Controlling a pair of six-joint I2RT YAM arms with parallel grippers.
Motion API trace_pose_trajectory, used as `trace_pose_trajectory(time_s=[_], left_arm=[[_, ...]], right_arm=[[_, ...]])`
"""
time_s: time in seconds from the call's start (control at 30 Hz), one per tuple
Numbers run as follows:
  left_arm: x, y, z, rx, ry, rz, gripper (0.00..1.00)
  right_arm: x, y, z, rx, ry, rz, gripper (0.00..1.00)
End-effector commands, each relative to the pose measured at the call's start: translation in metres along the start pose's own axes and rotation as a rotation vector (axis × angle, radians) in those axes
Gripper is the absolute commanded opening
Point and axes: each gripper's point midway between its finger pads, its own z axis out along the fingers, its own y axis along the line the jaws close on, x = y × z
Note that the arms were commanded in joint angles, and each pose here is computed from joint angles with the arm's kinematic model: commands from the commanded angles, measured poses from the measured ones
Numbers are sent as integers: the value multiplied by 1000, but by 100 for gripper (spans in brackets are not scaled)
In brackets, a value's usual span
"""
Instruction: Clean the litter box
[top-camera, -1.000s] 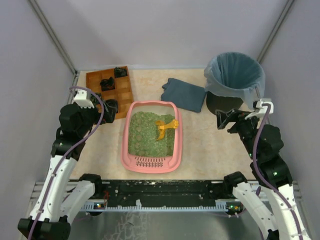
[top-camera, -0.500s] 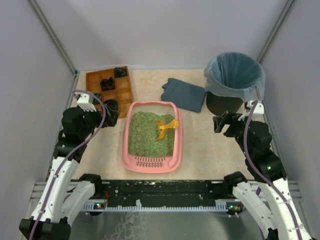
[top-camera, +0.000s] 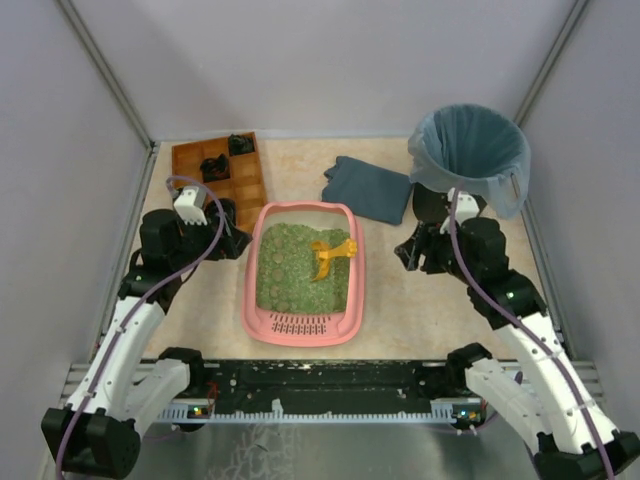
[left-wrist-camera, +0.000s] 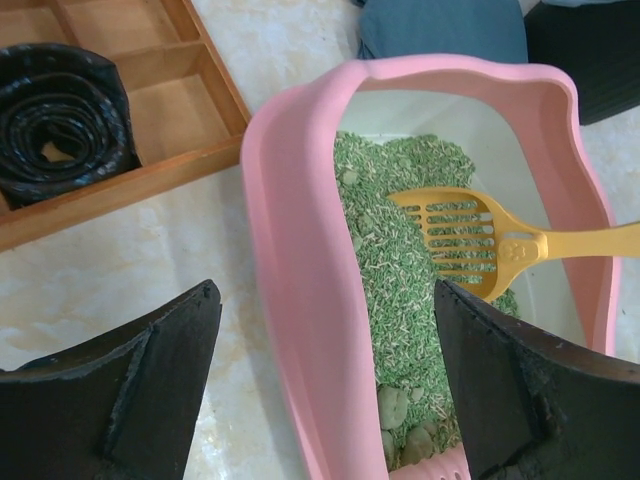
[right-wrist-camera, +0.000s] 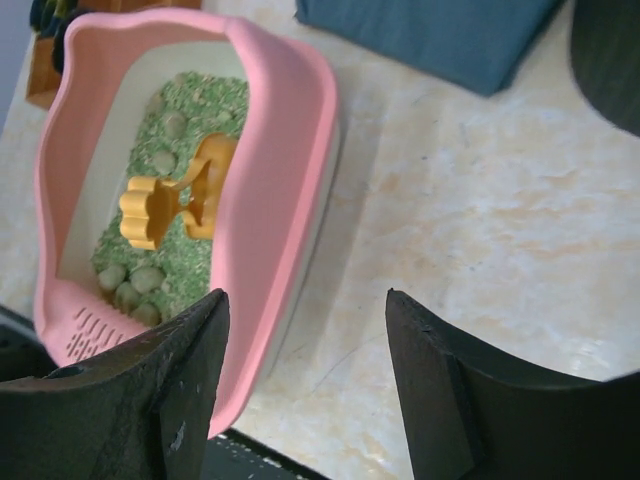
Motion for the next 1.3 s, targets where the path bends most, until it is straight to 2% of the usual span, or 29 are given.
trace_pose_trajectory(time_s=[0.0,0.27,0.53,0.8,1.0,1.07,1.17,1.27], left_arm=[[15,-8,3,56,43,-15,91],[26,-4,1,59,75,40,91],[20,-2,-3,41,24,56,95],[13,-15,-4,110,-25,63,93],[-17,-27,-10,165,-203,161,96],[-27,-38,-13,222,-260,187,96],[-37,-59,-18,334,-325,260,94],[-36,-86,-26,501,-355,432,85]], right_arm=[[-17,46,10,-173,-22,11,63],[-27,100,48,-268,-23,42,62],[-17,133,71,-298,14,42,62],[5,125,93,-156,103,3,37],[-1,132,91,-138,111,-40,18],[-6,134,89,-135,116,-56,11],[-18,137,82,-129,109,-84,5],[-31,139,72,-127,108,-116,1]])
